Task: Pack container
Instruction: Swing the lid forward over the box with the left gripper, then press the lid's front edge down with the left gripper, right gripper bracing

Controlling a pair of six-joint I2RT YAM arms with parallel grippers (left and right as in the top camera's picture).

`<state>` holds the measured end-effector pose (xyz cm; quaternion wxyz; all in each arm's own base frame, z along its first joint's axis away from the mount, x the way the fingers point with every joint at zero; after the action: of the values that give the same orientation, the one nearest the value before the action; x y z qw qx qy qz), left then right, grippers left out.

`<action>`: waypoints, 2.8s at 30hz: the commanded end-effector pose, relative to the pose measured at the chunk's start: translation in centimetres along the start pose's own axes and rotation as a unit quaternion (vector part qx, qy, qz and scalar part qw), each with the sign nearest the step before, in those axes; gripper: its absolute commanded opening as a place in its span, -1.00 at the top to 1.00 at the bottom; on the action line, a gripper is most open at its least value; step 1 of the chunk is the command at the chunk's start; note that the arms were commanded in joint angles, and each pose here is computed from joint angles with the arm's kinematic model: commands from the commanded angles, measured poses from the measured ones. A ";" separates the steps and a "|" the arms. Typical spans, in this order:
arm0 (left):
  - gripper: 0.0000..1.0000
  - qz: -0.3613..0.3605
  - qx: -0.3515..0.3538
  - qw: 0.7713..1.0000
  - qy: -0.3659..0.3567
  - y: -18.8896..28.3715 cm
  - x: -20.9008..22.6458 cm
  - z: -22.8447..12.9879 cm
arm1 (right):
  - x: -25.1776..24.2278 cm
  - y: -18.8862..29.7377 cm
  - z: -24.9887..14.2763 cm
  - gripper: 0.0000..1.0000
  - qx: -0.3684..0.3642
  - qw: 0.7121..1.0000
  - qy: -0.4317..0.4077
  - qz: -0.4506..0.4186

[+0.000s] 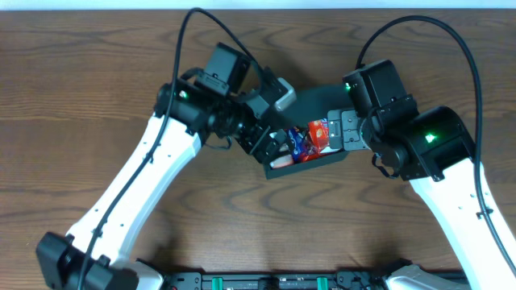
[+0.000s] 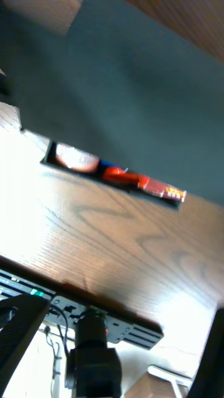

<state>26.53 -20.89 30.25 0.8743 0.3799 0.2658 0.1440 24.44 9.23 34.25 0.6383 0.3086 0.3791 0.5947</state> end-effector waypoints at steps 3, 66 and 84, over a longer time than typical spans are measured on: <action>-0.90 0.081 -0.032 0.996 -0.018 3.6 -2.0 0.1 | -0.8 0.1 0.1 -0.98 -0.007 1.000 -0.006 -0.017; -0.90 -0.134 0.036 0.990 -0.031 -10.1 -5.2 0.2 | -0.6 -0.2 0.4 -0.99 -0.008 1.000 0.003 -0.009; -0.91 0.187 0.119 0.974 0.048 -0.1 -6.3 -5.1 | 0.8 -3.3 0.1 -0.98 0.050 0.998 0.004 0.028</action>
<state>17.92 -22.58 28.88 0.7989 0.5012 0.2674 0.1974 25.77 9.12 33.32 0.6222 0.3310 0.3782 0.6002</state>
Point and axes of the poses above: each gripper's point midway between its finger pads, its own y axis back along the fingers, its own x axis along the line the jaws close on, z = x × y, the point moved 9 cm from there along y, back along the fingers, and after that the axes turned 2 degrees about -y, right-handed, at the moved point
